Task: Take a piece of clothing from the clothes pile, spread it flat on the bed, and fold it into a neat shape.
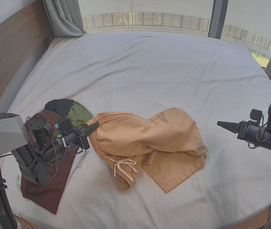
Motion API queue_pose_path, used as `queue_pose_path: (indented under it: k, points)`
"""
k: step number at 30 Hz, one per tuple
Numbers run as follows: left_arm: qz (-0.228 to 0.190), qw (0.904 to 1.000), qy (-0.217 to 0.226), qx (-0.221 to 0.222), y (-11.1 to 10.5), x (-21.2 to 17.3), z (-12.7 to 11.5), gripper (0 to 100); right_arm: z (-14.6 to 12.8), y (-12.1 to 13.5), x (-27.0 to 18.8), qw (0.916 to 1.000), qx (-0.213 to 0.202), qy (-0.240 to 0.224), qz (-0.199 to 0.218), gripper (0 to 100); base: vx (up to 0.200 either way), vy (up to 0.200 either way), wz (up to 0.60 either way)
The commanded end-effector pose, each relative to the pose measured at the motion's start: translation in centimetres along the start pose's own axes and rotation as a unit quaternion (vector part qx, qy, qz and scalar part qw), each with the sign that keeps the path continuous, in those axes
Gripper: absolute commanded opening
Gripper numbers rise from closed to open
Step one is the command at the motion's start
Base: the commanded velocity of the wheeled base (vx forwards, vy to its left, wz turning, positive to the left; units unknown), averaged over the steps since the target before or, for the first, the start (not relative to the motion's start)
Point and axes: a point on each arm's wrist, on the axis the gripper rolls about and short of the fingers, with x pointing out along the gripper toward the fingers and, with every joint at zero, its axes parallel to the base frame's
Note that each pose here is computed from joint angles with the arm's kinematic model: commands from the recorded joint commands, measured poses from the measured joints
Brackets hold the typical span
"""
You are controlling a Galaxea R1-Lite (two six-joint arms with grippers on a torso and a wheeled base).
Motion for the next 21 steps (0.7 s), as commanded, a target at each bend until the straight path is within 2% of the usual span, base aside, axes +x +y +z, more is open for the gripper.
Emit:
queue_pose_path:
  k: [1, 5, 14, 21]
  points:
    - [-0.001, 1.0, -0.001, 0.0, 0.0, 0.1, 0.0, 0, -0.8, -1.2, 1.4, 0.9995, 0.023, 0.019, -0.007, 100, 0.0, 0.0, 0.0]
    - [-0.001, 1.0, -0.001, -0.003, 0.1, 0.2, -0.1, 0, -1.2, -2.2, 2.2, 0.9986, 0.043, 0.028, -0.015, 100, 0.0, 0.0, 0.0]
    - [-0.001, 1.0, 0.0, -0.004, 0.0, 0.2, -0.1, 0, -2.9, -3.9, 4.1, 0.9967, 0.058, 0.053, -0.022, 100, 0.0, 0.0, 0.0]
    - [-0.002, 1.0, -0.001, -0.003, 0.0, 0.3, -0.1, 0, -4.2, -5.8, 6.1, 0.9968, 0.053, 0.036, -0.048, 100, 0.0, 0.0, 0.0]
